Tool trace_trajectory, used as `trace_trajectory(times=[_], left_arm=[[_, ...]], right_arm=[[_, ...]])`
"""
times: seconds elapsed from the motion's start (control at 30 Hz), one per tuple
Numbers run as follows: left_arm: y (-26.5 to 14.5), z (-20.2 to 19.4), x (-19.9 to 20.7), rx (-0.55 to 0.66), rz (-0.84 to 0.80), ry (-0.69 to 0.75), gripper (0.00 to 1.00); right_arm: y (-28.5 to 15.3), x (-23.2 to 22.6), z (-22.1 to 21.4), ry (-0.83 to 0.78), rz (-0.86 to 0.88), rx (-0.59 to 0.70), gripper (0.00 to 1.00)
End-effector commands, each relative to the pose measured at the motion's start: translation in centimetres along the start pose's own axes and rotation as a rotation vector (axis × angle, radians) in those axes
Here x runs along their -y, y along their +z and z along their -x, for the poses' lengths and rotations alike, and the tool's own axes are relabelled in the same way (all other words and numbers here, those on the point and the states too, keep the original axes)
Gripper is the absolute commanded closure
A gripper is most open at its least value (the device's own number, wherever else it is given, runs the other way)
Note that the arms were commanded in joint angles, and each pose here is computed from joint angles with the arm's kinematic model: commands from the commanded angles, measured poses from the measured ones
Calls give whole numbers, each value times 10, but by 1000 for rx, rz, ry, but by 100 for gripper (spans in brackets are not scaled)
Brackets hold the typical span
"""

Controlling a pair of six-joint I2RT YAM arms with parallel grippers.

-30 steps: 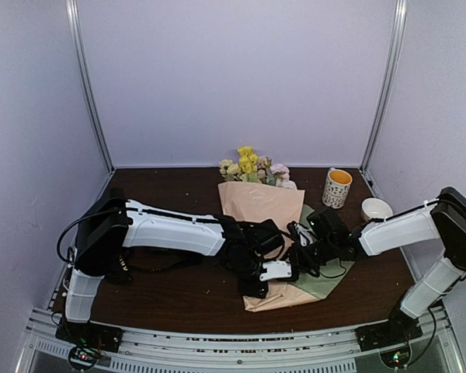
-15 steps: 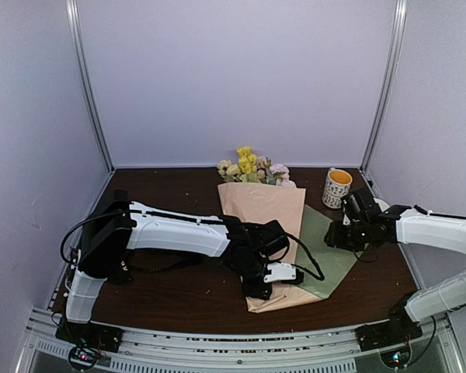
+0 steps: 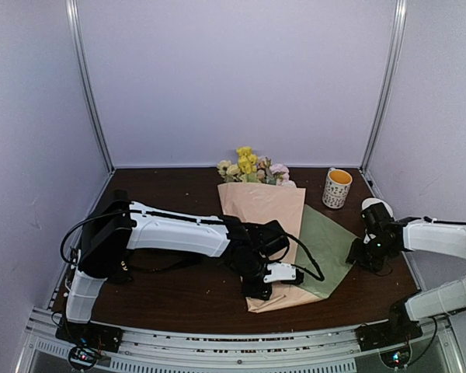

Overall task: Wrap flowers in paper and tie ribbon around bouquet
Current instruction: Pick up the two-thirds-folded wrapping paper from the center of the board.

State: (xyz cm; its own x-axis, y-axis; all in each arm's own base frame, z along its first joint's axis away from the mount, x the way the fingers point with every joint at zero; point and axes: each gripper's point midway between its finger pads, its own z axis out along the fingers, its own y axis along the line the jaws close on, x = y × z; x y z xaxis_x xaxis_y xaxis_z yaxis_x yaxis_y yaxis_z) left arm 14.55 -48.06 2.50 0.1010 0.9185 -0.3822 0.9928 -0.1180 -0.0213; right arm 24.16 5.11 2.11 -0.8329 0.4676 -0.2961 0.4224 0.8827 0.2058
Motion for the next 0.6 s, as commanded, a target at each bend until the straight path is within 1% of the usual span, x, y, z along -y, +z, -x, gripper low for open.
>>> trace_trajectory(times=[0.0,0.1,0.2,0.27,0.4,0.5,0.57], left_arm=[[5,-5,7,-15,-27,13,68],[5,-4,7,-13,-28,13,68],[5,-4,7,-12,-28,8,68],[5,-4,7,-13,-27,2,68],[4,-5,7,-11,-25,-9,67],[4,-4,7,-10,-24,-14,66],[4,-5,7,-11,-24,-14,66]], right_arm=[[-11,-1,-18,33,56,-45,49],[-22,-4,-39,50,93,-76,49],[-34,-17,-63,67,150,-91,50],[-41,-30,-89,60,204,-132,50],[-49,-49,-129,163,316,-220,50],[-58,-65,-143,264,403,-261,50],[-65,-77,-147,288,448,-265,50]])
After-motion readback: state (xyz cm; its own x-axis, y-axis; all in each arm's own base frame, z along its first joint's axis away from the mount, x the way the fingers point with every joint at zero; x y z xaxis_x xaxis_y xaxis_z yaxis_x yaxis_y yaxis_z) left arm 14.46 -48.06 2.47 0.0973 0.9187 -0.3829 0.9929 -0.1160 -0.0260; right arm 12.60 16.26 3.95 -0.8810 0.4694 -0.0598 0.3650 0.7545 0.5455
